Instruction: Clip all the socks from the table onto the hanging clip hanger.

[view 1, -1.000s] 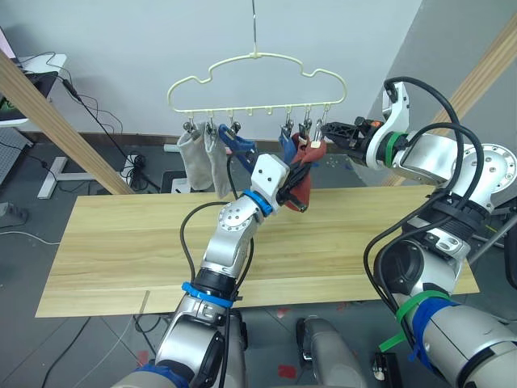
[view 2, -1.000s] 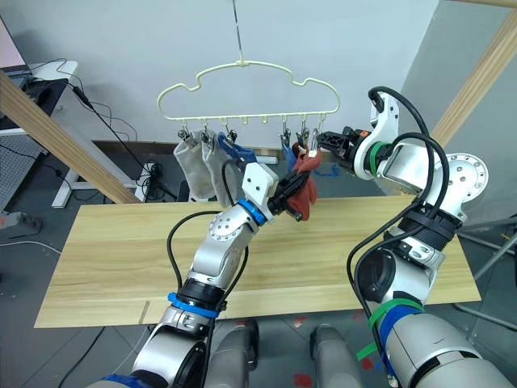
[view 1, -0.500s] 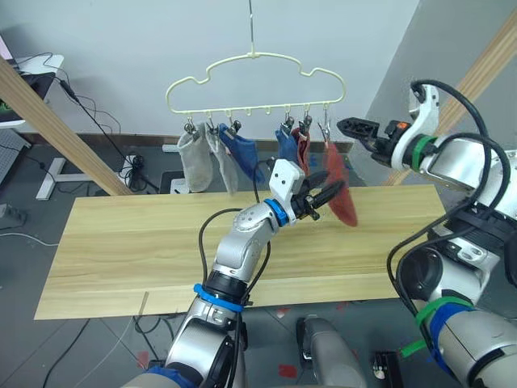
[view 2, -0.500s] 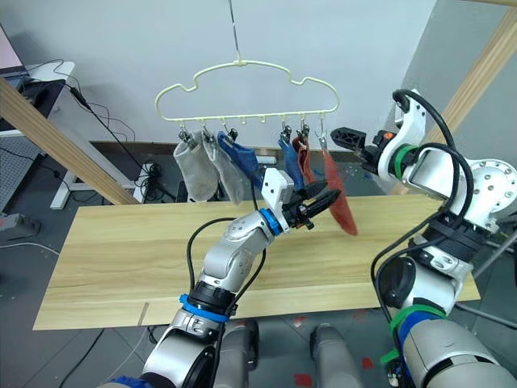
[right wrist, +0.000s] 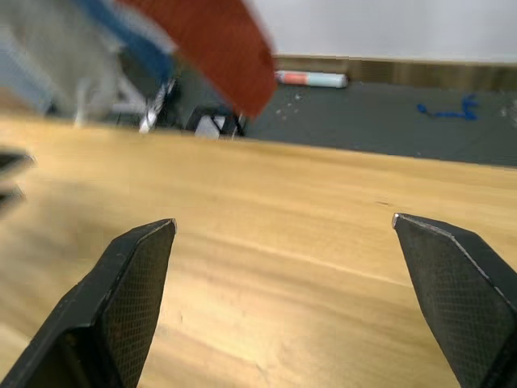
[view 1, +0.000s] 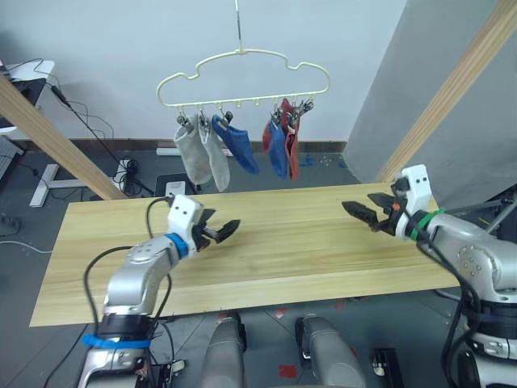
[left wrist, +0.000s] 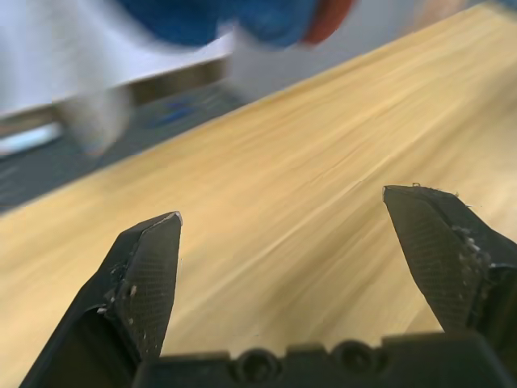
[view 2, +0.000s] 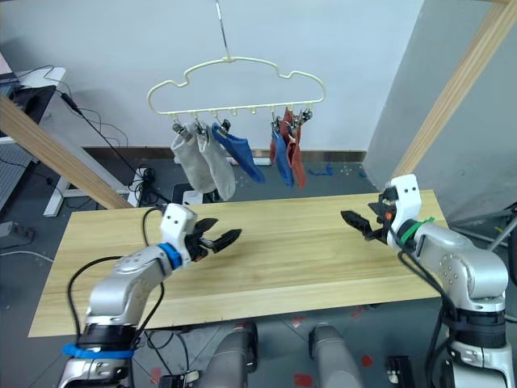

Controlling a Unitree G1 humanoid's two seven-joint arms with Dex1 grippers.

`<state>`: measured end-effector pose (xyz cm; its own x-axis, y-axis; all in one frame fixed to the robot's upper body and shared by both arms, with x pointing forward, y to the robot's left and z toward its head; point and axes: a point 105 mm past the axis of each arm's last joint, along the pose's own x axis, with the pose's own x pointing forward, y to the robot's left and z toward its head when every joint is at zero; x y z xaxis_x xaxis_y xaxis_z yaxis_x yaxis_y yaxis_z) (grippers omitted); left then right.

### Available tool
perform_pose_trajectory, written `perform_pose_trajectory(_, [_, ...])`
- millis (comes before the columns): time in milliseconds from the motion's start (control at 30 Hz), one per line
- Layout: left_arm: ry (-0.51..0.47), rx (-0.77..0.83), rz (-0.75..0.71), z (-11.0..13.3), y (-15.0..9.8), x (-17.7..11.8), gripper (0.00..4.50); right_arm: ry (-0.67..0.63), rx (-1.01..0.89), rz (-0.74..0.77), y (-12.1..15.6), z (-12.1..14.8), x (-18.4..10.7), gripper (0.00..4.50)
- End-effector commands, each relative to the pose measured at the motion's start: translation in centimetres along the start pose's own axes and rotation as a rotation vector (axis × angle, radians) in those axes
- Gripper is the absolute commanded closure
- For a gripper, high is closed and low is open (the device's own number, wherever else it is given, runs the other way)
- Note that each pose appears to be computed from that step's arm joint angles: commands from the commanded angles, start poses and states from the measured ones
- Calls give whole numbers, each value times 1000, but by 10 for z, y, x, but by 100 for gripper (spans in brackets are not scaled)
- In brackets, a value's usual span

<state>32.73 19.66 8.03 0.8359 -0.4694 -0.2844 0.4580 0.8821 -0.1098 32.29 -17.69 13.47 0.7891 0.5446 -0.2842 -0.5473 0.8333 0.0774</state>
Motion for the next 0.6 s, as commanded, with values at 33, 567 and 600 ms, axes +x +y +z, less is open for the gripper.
perform_pose_trajectory(33, [22, 48, 156, 3, 15, -30, 6, -25, -118, 41, 1, -4, -9, 0])
perform_pose_trajectory(567, [17, 92, 282, -7, 45, -96, 6, 0, -117, -18, -17, -22, -13, 0])
perform_pose_trajectory(600, [29, 97, 278, -9, 44, -95, 6, -2, -114, -19, -17, -21, -12, 0])
